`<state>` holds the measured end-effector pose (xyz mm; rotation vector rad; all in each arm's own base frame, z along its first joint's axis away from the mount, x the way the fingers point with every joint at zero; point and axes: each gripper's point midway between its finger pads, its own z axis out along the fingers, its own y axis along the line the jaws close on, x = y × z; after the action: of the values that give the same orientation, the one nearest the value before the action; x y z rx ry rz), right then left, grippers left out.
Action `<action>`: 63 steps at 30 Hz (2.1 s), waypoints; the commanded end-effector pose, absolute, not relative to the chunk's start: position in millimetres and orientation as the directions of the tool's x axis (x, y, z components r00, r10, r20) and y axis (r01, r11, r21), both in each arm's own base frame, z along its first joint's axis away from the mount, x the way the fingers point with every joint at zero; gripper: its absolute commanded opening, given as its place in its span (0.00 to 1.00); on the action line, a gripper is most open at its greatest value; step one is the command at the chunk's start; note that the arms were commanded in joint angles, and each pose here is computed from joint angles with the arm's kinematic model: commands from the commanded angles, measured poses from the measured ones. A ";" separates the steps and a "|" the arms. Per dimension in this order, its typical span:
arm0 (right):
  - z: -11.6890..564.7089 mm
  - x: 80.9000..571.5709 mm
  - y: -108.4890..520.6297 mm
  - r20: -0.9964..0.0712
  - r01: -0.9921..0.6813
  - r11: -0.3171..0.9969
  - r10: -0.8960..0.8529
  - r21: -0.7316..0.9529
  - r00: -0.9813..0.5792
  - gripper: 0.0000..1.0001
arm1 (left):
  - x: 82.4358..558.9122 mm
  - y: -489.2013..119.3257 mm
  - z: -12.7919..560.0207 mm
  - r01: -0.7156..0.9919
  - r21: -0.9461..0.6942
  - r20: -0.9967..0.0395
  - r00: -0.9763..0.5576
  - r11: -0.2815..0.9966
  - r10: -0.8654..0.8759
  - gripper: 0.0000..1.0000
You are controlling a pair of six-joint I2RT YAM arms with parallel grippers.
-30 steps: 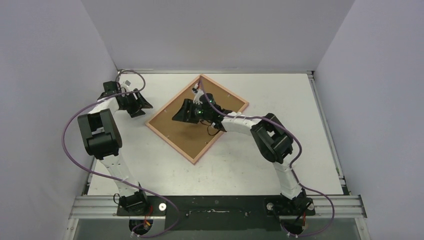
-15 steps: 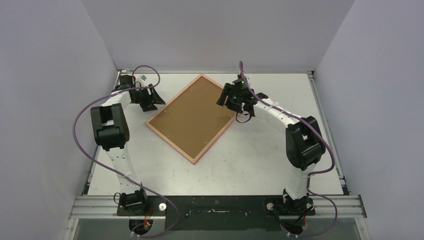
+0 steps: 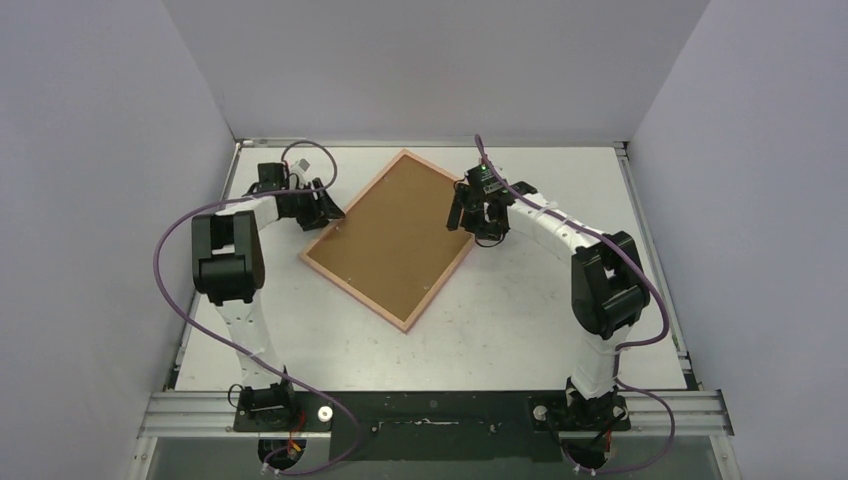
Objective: Put the photo into the frame
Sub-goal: Adjust the photo frame at the center of the board, then turn over the photo frame at the center of the board.
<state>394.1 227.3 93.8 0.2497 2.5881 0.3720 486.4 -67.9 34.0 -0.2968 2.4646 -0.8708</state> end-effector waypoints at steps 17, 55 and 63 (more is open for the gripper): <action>130.2 419.4 299.1 -0.593 -0.003 0.979 0.122 0.204 -0.796 0.64 | 362.8 -204.8 87.0 0.001 -0.861 -0.232 -0.891 0.508 -0.390 0.41; 60.7 405.5 382.8 -0.588 -0.172 0.981 -0.189 -0.085 -0.786 0.38 | 331.9 -63.5 77.5 -0.400 -0.577 -0.189 -0.783 0.712 -0.593 0.83; 59.1 402.1 375.8 -0.579 -0.130 0.987 -0.159 -0.091 -0.800 0.34 | 322.4 -47.4 90.1 -0.378 -0.498 -0.234 -0.808 0.780 -0.541 0.97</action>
<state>395.3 385.3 48.3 -0.2620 2.5361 -0.0127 320.6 -56.5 71.7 -0.7643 2.6199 -0.6750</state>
